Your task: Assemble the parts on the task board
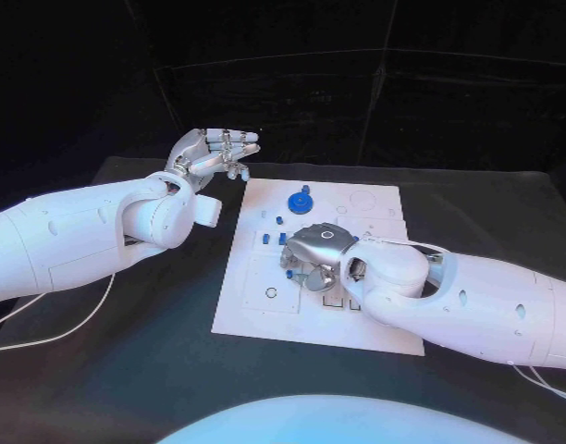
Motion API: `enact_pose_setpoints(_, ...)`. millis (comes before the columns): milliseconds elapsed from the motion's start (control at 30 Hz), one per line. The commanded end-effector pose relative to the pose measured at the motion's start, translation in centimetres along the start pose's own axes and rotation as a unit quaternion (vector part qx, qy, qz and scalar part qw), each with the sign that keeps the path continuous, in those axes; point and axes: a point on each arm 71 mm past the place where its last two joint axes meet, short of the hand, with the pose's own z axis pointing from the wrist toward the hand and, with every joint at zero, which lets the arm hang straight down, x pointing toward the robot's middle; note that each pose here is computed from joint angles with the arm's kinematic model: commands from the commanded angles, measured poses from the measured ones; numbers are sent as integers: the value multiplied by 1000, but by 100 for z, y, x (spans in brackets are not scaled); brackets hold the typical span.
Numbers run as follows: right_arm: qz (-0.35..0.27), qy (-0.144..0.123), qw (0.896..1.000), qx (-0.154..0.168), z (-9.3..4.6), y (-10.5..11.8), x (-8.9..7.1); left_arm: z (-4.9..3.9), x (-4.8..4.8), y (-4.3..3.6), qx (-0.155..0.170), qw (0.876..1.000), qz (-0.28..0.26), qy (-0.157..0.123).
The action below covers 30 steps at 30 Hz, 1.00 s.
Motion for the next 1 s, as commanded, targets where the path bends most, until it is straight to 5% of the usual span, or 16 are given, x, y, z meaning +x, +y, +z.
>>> enact_pose_setpoints(33, 14, -21, 1000, 2, -7, -12, -34, -1, 8, -15, 3, 1000, -4, 4)
enact_pose_setpoints(333, 52, -93, 994, -9, -92, -46, -137, -10, -22, -18, 3, 1000, -2, 1)
enact_pose_setpoints(533, 85, -128, 988, -2, -299, -191, -208, -20, -66, -21, 4, 1000, 0, -4)
enact_pose_setpoints(733, 105, -117, 987, 34, -526, -436, -323, -20, -88, -20, 4, 1000, 1, -6)
enact_pose_setpoints(1000, 89, -62, 988, 107, -724, -839, -446, -9, -84, -14, 3, 1000, 1, -5)
